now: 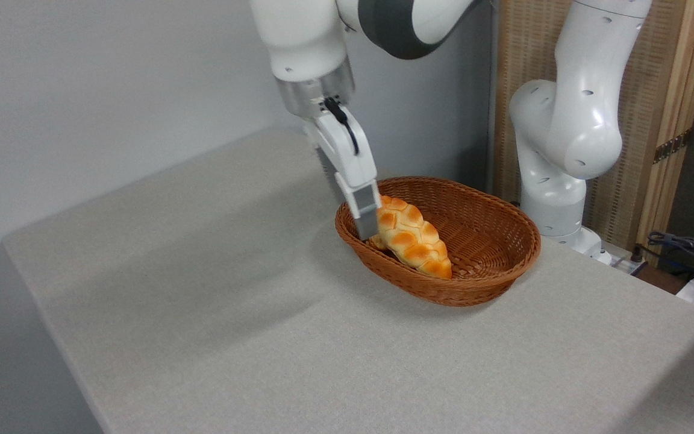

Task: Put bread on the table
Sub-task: 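Move the gripper over the braided loaf and lower it into the basket, then close the gripper on the braided loaf inside the basket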

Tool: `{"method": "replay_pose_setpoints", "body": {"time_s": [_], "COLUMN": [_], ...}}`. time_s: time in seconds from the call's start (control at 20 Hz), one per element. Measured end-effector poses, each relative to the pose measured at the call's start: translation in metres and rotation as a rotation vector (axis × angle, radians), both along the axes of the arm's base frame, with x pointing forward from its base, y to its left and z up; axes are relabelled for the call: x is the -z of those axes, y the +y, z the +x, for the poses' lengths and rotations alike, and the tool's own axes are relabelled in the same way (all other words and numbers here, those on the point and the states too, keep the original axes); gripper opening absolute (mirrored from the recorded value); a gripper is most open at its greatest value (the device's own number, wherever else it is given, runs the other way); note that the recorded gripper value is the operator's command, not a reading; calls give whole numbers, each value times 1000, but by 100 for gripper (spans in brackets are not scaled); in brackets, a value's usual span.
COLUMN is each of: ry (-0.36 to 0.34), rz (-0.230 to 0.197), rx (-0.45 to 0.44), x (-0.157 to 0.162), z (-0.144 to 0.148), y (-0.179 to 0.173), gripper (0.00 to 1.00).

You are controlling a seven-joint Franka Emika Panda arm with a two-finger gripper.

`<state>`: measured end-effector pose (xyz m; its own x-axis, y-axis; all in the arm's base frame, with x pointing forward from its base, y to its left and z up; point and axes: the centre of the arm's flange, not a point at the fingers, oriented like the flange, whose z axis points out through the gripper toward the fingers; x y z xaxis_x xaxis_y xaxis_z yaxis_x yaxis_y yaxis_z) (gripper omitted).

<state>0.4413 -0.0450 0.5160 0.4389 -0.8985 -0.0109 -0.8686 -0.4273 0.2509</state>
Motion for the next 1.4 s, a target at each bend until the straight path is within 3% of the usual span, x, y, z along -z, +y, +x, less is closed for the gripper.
{"method": "replay_pose_setpoints", "body": {"time_s": [0.25,0.75,1.15,1.2,1.35,1.4], "ry": [104,184,230,231,223,219], "rz": [8,18,42,44,53,56], "rx": [23,48,108,110,127,131], "x": [19,42,66,67,75,77], "z": [-19,-32,-37,-37,-33,-31], "y": [1,-4,-30,-32,-42,-45], "gripper": [100,100,98,93,55,49]}}
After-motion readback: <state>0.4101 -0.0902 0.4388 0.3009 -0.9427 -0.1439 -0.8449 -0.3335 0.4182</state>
